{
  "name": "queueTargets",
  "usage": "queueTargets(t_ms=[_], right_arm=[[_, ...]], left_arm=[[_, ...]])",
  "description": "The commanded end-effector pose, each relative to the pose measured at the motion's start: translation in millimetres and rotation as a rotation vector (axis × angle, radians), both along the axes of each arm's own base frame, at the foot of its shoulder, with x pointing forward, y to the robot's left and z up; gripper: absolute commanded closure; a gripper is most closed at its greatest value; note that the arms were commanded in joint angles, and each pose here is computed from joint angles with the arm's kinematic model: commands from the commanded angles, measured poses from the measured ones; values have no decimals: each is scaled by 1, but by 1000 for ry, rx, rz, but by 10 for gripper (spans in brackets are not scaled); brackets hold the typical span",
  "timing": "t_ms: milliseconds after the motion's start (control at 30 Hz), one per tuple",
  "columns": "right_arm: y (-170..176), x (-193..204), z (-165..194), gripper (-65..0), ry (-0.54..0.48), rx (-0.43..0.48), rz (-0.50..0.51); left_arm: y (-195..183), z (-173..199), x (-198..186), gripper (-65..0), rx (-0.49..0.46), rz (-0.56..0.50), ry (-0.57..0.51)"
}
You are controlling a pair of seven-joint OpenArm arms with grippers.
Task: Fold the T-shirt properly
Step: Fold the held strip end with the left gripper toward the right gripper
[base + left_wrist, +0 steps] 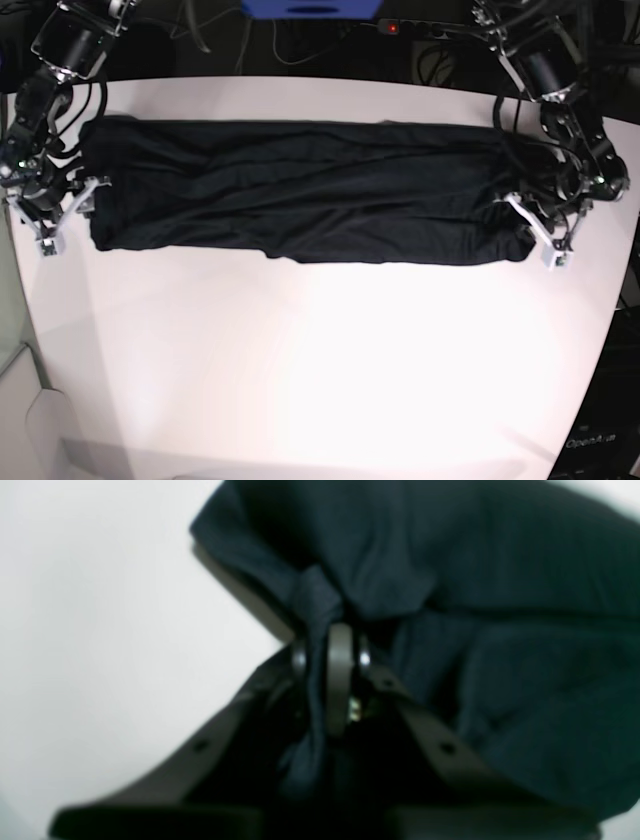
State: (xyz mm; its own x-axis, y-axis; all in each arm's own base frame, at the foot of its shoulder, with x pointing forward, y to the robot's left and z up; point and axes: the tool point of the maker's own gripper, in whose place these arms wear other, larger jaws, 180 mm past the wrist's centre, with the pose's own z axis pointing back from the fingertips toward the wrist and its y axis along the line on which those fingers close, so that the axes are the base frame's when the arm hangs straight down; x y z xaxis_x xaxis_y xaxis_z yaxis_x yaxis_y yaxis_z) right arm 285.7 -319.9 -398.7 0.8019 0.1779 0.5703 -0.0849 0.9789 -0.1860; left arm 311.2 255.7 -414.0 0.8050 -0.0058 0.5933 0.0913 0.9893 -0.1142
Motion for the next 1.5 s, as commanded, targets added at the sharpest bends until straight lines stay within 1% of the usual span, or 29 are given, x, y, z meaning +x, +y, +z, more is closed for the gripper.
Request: queueTargets(t_ms=[0,200,333,533,633,1000,1067,1167,1333,1467], right_arm=[[-7,11,16,-376,-54,-17,0],[-7,11,16,-376,-53,-17,-1],[-7,11,16,-376,-53,-17,-1],[-7,11,16,-376,-53,-17,-1],[-7,11,16,-376,-53,-17,-1],[-7,11,16,-376,-53,-17,-1],[-7,11,16,-376,-53,-17,-1],[-7,11,16,-376,-53,-17,-1],[-7,11,16,-376,-51,-17,-1],[-7,11,16,-376,-51,-17,-1]], left_arm=[[3,27,15,0,28,-7,-85],[-9,66,19,0,92,-25,-150],[-23,84,21,0,103,-34,-204],[-76,92,20,0,99,-167,-244],[-95,94,20,0,67,-159,-252],[-186,100,28,0,-61,-248,-253],[-205,105,30,0,-94,-261,-274],[-230,111,33,0,-144,-252,-297],[-268,106,27,0,-181,-307,-261],[-289,103,23,0,-214,-314,-235]])
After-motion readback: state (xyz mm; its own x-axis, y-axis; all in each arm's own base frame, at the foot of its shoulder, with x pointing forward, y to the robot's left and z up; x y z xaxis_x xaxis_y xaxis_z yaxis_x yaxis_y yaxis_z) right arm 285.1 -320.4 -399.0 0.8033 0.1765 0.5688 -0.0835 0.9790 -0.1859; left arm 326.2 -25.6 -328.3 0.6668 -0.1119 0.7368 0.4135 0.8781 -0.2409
